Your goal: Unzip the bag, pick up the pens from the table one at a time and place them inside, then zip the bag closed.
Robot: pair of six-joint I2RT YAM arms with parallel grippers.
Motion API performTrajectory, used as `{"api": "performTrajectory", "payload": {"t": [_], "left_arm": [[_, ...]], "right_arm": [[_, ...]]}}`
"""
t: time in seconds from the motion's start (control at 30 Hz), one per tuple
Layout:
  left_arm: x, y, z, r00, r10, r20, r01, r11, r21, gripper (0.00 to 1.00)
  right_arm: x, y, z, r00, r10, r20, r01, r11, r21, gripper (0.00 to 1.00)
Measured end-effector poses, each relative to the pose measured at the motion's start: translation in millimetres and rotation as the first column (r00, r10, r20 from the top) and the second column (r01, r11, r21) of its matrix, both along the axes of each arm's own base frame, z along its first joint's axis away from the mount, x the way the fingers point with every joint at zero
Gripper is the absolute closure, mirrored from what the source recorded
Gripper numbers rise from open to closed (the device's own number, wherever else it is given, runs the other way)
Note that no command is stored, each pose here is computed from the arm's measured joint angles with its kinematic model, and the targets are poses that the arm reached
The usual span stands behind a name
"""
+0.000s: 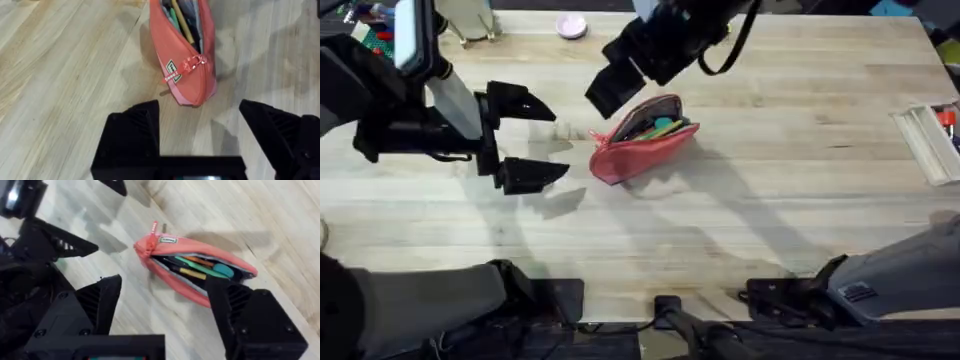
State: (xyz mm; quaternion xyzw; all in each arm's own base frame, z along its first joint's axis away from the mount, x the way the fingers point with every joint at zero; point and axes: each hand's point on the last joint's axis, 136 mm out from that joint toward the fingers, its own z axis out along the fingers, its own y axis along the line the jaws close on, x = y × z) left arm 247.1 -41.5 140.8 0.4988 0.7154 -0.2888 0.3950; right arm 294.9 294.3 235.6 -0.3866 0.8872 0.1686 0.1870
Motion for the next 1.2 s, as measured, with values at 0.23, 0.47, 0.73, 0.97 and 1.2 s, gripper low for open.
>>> {"api": "performTrajectory", "payload": {"t": [0.23,0.47,0.73,0.97,1.2], "left_arm": [[0.0,0.0,0,1.000,0.000,0.000,0.000,1.000,0.000,0.006],[0.0,0.0,0,1.000,0.000,0.000,0.000,1.000,0.000,0.006],[0.0,0.0,0,1.000,0.000,0.000,0.000,1.000,0.000,0.007],[0.0,0.0,0,1.000,0.000,0.000,0.000,1.000,0.000,0.006],[0.0,0.0,0,1.000,0.000,0.000,0.000,1.000,0.000,0.006]], "right_arm": [[-6,7,3,1.000,0.022,0.005,-0.022,1.000,0.005,0.006],[-6,7,3,1.000,0.022,0.006,-0.022,1.000,0.005,0.005],[-5,8,3,1.000,0.022,0.009,-0.022,1.000,0.008,0.006],[-2,11,3,1.000,0.005,0.010,-0.005,1.000,0.020,0.005],[9,21,-23,1.000,-0.004,-0.028,0.004,1.000,-0.007,0.005]]}}
